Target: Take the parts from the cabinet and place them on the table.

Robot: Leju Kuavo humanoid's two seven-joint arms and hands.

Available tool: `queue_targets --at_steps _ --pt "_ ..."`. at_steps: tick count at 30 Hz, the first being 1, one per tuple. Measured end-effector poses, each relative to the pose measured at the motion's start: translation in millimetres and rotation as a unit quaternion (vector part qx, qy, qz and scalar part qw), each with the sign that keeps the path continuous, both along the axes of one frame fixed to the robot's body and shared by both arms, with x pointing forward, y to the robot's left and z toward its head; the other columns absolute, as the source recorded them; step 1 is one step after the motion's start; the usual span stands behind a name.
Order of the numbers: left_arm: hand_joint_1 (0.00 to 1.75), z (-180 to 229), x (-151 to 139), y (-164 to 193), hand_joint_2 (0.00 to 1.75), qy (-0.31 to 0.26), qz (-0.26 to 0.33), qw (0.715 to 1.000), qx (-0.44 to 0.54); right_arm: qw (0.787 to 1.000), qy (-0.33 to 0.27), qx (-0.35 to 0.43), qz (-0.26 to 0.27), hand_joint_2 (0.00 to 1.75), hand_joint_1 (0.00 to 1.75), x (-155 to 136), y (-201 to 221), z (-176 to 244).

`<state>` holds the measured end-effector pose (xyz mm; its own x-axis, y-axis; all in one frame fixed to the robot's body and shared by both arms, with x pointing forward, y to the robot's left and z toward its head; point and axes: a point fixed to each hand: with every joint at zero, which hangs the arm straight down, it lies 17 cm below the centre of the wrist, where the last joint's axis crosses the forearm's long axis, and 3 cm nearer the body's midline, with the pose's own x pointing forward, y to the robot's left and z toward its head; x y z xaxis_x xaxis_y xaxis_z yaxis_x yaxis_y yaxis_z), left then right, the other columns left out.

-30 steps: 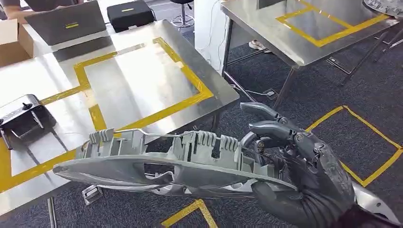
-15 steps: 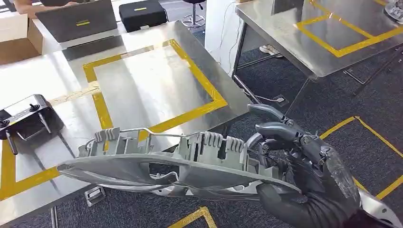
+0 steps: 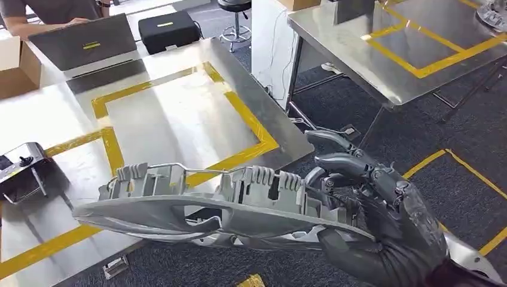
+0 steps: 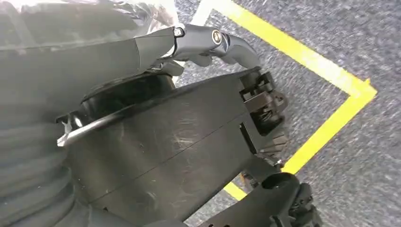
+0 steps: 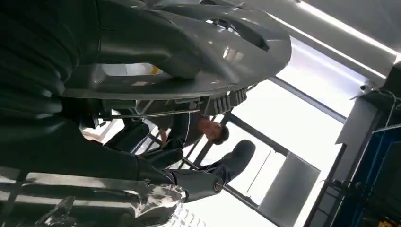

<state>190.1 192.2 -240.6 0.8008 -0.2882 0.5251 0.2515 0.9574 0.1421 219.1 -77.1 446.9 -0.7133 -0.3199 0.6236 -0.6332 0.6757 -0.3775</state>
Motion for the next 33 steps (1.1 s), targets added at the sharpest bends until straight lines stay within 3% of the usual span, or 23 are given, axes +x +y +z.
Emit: queue_targets --at_steps 25,33 --pt "0.00 3.7 7.5 -2.0 1.75 -0.013 -0.002 1.000 -0.003 1.000 -0.012 -0.003 -0.010 1.75 1.75 0.0 -0.3 -0.9" --pt "0.00 -0.5 -4.3 0.5 1.75 -0.003 -0.001 1.000 -0.003 1.000 -0.014 -0.004 -0.011 1.75 1.75 -0.3 -0.1 -1.0"
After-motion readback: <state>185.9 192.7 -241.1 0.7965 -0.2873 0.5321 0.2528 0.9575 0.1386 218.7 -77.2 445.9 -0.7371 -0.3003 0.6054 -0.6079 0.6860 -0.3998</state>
